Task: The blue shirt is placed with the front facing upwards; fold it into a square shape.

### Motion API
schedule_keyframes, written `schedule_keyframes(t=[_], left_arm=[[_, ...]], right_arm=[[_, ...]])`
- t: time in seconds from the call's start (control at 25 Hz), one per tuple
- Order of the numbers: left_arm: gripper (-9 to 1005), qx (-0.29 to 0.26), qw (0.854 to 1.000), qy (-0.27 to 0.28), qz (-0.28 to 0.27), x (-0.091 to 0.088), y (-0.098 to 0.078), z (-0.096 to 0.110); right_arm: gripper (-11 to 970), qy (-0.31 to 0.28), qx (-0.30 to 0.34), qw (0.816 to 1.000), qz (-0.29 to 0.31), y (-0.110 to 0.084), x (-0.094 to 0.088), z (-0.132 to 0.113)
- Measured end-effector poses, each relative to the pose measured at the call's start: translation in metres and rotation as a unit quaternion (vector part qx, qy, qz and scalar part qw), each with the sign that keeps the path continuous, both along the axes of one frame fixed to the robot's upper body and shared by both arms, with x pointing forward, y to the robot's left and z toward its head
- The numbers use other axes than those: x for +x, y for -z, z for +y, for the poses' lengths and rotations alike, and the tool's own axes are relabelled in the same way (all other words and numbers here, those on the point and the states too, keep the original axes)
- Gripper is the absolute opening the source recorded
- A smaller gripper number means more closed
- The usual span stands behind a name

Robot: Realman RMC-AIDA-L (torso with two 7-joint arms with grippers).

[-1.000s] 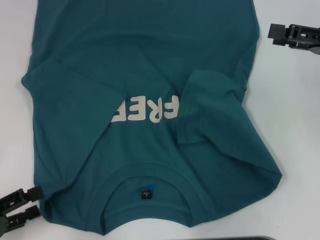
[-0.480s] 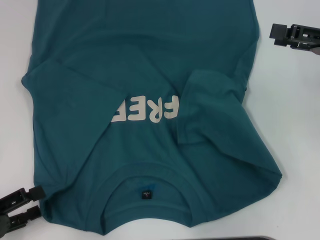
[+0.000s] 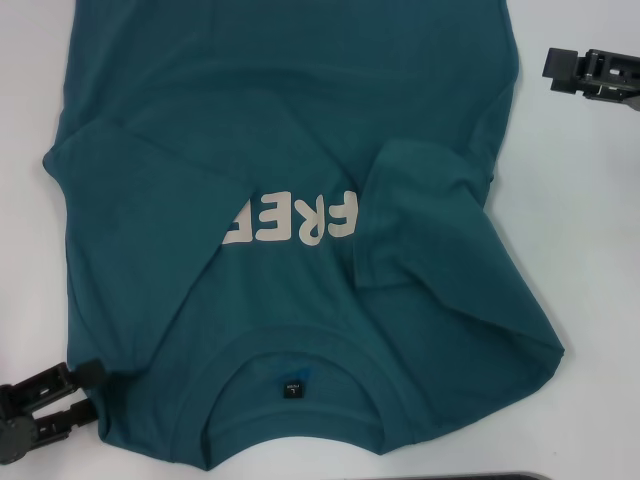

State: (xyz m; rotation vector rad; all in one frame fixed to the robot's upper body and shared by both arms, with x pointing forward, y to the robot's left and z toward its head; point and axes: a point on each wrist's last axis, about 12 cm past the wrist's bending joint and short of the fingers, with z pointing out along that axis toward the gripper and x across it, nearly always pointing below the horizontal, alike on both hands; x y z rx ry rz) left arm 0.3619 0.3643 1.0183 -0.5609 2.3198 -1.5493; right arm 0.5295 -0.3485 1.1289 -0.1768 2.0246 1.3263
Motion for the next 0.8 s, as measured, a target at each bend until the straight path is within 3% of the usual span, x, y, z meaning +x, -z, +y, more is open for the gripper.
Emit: schedule_keyframes(t=[0.28, 0.8], left_arm=[[934, -0.007, 1.0, 0.007, -0.008, 0.004, -0.004, -0.001], [934, 0.009, 1.0, -0.013, 0.011, -0.004, -0.004, 0.011]], right_arm=[[910, 0.006, 0.004, 1.0, -0.003, -0.001, -0.002, -0.004], [910, 0.009, 0.006, 1.0, -0.005, -0.002, -0.001, -0.004]])
